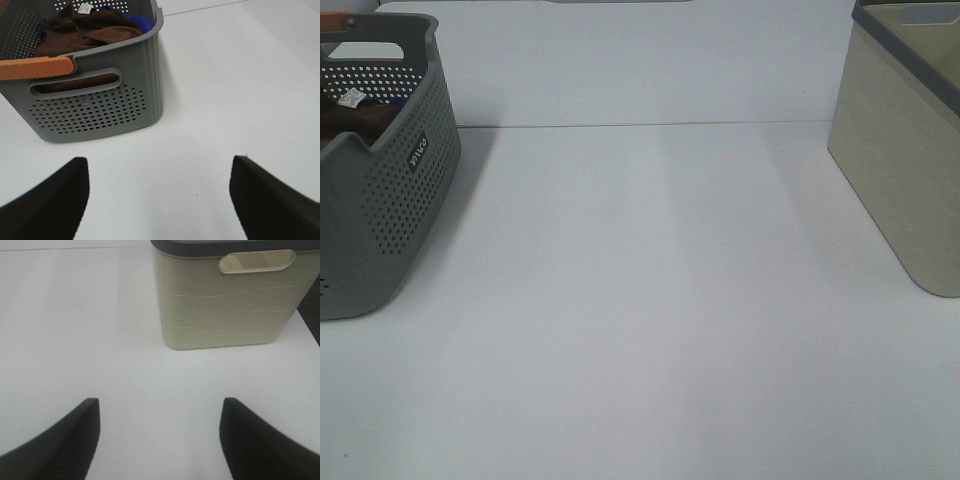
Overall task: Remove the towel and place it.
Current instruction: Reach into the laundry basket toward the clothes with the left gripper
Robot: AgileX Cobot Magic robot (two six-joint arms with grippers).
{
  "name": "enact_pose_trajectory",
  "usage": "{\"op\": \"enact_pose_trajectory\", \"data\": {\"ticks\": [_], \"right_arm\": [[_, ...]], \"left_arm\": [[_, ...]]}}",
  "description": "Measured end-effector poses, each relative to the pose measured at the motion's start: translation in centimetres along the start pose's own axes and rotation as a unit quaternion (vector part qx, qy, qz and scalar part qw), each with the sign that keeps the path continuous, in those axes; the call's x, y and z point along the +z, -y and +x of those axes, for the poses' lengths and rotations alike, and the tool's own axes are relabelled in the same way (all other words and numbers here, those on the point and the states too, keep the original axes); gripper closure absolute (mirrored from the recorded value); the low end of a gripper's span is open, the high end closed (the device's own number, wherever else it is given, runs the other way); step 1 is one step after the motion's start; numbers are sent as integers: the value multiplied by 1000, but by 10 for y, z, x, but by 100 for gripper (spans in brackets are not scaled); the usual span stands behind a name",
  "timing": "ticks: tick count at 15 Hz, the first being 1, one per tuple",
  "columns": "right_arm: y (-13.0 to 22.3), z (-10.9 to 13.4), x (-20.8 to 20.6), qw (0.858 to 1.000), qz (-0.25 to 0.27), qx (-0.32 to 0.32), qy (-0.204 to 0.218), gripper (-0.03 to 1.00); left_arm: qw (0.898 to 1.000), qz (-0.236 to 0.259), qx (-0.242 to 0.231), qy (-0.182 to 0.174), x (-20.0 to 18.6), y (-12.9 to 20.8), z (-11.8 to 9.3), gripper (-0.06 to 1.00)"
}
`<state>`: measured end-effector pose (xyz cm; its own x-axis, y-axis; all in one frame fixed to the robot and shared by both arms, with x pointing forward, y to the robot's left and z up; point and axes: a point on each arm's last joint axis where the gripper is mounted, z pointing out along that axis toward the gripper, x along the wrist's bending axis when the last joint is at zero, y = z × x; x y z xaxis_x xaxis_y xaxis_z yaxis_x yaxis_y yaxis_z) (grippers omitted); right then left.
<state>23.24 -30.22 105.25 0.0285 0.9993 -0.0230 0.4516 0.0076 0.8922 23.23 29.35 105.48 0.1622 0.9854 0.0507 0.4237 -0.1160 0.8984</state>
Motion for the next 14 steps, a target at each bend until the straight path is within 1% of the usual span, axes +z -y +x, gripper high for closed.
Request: {"op": "enact_pose_trajectory", "data": {"ticks": [2,3,5,6,7,9,10,14], "right_arm": [[0,0,0,1000,0,0,0,32],[0,0,0,1000,0,0,0,32],[0,0,0,1000,0,0,0,32],[0,0,0,1000,0,0,0,32],[0,0,0,1000,0,0,0,32],[0,0,0,1000,0,0,0,32],[0,0,0,1000,0,0,0,32],[0,0,0,1000,0,0,0,32]], "left_arm": [[1000,-2,0,1,0,0,0,20],[1000,-15,0,-1,-3,-4,0,20],[998,-69,1,-11,-7,-25,3,20],[996,-89,9,-31,4,-44,9,20],[995,-90,12,-37,14,-55,12,20],[996,-75,15,-43,37,-79,18,20],[997,-69,16,-44,42,-85,19,20],[998,18,30,-48,109,-147,34,20]]}}
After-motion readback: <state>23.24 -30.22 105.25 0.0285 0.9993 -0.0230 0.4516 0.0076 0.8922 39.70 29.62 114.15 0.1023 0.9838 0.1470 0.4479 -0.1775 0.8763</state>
